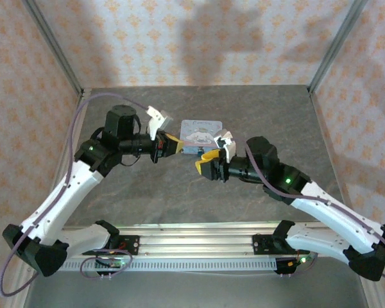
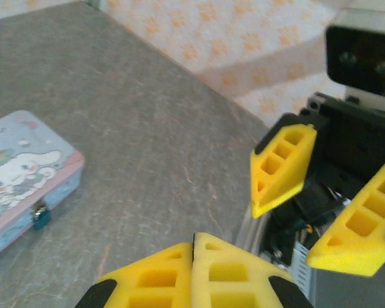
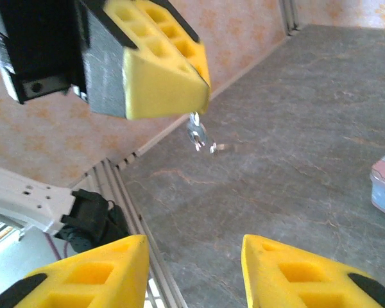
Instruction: Unlock the padlock with the key
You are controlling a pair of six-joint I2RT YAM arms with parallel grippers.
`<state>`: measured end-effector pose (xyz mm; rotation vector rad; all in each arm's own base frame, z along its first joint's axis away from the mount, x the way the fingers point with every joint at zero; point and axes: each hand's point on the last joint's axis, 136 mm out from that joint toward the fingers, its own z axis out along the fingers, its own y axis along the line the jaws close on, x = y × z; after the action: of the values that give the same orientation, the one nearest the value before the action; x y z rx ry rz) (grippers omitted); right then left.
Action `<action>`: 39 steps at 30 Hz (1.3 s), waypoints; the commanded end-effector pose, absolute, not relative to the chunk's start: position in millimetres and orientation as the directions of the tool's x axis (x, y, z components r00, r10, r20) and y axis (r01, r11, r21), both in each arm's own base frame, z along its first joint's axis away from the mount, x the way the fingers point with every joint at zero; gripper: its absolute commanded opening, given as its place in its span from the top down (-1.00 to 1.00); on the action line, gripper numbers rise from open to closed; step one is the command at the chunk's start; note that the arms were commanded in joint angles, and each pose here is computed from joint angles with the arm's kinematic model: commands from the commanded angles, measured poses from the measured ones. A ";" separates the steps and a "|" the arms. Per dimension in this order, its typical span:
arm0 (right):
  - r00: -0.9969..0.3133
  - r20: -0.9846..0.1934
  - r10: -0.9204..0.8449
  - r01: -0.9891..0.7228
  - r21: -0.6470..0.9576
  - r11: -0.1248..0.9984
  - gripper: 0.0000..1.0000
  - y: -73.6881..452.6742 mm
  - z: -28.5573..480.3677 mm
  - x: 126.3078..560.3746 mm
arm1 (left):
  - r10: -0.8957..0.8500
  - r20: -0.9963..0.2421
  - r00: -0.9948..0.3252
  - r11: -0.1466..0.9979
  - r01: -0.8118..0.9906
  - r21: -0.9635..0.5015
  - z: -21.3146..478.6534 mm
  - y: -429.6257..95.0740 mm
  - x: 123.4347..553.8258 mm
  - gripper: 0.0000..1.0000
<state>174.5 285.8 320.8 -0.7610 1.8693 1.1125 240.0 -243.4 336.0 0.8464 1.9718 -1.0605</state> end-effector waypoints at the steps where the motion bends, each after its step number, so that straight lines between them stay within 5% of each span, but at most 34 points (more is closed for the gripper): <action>1: -0.487 -0.870 -0.076 -0.841 0.444 0.309 0.17 293.5 335.1 158.4 | 0.312 -0.820 -0.479 0.309 0.868 -0.389 338.9 -252.3 213.5 1.00; 15: -0.473 -0.878 -0.078 -0.870 0.451 0.202 0.40 317.4 352.2 159.5 | 0.281 -0.851 -0.443 0.158 0.896 -0.414 362.6 -266.7 198.4 1.00; 24: -0.460 -0.884 -0.079 -0.882 0.445 0.158 0.74 319.6 357.1 154.2 | 0.295 -0.840 -0.456 0.128 0.890 -0.438 359.2 -265.9 190.1 1.00; 39: -0.446 -0.889 -0.102 -0.877 0.412 0.248 0.52 305.0 350.6 156.6 | 0.313 -0.830 -0.462 0.116 0.886 -0.450 354.5 -267.1 190.0 1.00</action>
<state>155.1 312.7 327.1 -0.9153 1.8232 1.3140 198.7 -264.5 347.3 1.1166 1.8831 -1.3143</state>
